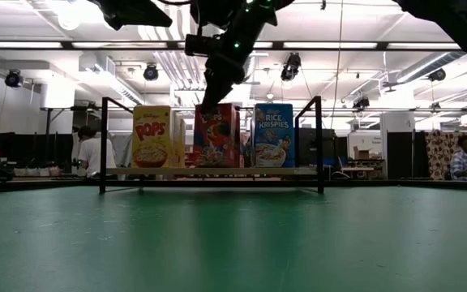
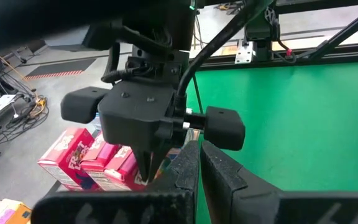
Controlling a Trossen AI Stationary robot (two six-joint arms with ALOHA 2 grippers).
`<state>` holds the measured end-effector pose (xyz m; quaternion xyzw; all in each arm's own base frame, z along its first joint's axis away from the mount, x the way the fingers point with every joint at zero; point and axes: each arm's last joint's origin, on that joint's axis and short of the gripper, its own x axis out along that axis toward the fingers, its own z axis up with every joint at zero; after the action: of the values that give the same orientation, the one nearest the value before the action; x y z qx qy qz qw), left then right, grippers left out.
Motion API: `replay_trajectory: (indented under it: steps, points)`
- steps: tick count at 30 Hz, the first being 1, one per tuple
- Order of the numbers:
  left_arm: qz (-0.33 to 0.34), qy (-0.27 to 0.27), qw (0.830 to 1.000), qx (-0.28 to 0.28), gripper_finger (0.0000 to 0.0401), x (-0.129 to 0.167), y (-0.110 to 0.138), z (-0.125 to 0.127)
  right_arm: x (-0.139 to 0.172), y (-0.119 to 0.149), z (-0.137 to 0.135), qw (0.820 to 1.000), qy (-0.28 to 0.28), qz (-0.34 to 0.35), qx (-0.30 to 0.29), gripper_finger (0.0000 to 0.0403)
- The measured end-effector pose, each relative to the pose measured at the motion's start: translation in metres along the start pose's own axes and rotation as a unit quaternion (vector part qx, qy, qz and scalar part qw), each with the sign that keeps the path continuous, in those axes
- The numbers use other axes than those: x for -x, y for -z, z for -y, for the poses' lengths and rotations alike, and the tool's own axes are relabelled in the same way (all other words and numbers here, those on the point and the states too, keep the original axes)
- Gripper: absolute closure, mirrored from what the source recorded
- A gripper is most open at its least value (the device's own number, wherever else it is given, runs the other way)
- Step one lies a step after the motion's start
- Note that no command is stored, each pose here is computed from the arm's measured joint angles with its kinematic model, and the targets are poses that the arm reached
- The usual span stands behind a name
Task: Stack cereal on shelf
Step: Put the red cereal box on the shelf aligned with the red cereal boxes
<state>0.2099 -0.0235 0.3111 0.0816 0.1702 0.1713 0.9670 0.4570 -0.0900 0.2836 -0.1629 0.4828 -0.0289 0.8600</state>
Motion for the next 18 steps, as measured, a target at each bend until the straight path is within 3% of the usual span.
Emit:
replay_trajectory:
  steps: [18]
  points:
    - [0.000, 0.000, 1.000, 0.002, 0.0401, 0.0001, -0.0001, 0.0001, 0.0008, 0.0064, -0.0027, 0.999, -0.014, -0.033, 0.011, 0.0390]
